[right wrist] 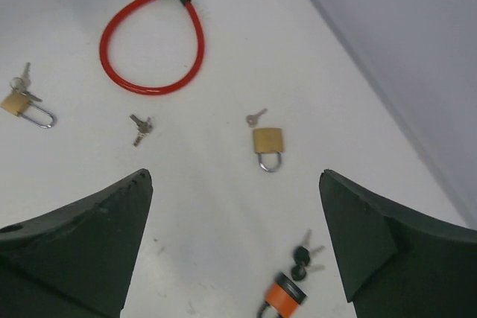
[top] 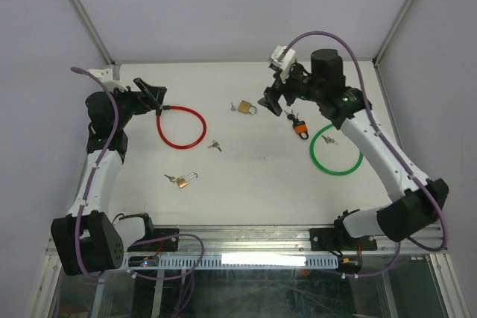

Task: Lock with the key
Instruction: Reset both arms

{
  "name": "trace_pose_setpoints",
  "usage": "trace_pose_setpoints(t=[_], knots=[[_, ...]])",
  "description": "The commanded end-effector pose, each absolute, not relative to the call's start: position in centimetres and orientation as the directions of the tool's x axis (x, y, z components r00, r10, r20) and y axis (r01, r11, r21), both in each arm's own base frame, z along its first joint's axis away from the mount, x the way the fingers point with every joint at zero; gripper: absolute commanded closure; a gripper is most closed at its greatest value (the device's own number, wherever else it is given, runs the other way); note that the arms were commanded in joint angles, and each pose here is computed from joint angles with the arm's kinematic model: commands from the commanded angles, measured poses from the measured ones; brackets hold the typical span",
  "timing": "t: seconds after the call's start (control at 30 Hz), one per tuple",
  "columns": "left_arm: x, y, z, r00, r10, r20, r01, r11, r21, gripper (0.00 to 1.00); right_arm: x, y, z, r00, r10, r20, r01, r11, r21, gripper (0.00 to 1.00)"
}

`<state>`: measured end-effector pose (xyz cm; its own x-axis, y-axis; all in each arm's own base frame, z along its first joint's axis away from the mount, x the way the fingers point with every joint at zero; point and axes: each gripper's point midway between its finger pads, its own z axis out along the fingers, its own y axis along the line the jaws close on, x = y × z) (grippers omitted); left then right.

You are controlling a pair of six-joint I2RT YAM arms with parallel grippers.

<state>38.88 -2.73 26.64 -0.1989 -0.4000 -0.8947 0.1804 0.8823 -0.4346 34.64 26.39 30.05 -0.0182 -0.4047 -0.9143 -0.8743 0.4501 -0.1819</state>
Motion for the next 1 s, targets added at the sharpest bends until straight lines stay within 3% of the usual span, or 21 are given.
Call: trace_pose_setpoints(t=[0.0, 0.17, 0.5, 0.97], knots=[[36.6, -6.3, 34.0, -0.139, -0.460, -0.877, 0.405, 0.782, -0.474, 0.01, 32.3, 20.7, 35.1, 0.075, -0.400, -0.914, -0.829, 0.484, -0.280, 0.01], [34.1, -8.7, 39.5, -0.169, -0.514, -0.841, 0.531, 0.671, -0.517, 0.01, 29.1, 17.1, 41.0, 0.120, -0.294, -0.948, -0.792, 0.547, -0.270, 0.00], [26.6, -11.5, 49.9, -0.059, -0.466, -0.883, 0.712, 0.600, -0.365, 0.01, 26.3, 13.3, 47.0, 0.069, -0.154, -0.986, -0.666, 0.728, -0.160, 0.00], [20.1, -14.1, 52.5, 0.007, -0.414, -0.910, 0.801, 0.547, -0.243, 0.01, 21.2, 12.3, 50.9, 0.057, 0.042, -0.997, -0.643, 0.766, -0.004, 0.01]])
